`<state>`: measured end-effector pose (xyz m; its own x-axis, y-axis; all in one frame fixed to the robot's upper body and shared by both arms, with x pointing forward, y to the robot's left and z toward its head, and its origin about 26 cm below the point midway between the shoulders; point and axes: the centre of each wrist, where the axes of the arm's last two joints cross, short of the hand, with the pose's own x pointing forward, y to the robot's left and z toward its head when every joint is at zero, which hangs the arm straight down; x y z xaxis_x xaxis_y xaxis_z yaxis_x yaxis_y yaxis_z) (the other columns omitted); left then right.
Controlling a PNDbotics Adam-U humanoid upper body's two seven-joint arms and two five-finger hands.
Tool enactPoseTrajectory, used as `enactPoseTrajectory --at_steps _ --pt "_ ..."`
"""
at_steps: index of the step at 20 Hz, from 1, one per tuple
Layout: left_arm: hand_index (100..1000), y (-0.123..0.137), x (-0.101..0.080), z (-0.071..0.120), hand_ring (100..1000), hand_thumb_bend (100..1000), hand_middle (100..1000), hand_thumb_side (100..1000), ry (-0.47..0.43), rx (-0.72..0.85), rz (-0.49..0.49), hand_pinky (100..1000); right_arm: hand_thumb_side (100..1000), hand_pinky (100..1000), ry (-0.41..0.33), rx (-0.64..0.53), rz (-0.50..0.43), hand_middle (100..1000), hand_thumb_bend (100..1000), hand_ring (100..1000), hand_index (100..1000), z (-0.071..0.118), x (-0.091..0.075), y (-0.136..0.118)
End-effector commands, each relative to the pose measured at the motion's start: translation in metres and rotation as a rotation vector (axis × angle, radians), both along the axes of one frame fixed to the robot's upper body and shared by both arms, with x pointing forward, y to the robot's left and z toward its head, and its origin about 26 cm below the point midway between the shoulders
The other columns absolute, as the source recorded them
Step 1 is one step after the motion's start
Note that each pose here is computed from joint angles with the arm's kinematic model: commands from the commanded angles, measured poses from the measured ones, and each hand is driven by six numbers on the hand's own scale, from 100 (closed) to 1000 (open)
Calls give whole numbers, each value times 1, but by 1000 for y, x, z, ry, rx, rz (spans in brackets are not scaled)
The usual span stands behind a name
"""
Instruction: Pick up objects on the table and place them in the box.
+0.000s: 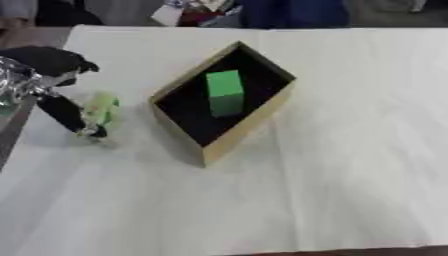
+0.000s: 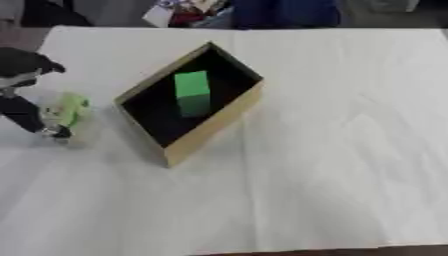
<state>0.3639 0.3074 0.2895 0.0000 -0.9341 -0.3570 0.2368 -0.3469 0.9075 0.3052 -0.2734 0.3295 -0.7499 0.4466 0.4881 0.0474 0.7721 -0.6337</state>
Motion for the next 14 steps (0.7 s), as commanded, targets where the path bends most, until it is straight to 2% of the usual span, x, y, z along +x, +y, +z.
enactPoseTrajectory --at_steps 1,14 --pt "1000 10 0 8 942 695 895 597 -14 -2 44 944 972 950 -38 0 1 631 422 958 913 9 -6 -1" --pt "1000 19 13 -9 932 634 887 619 25 -34 97 935 983 951 -39 4 4 630 418 958 913 9 -5 -1"
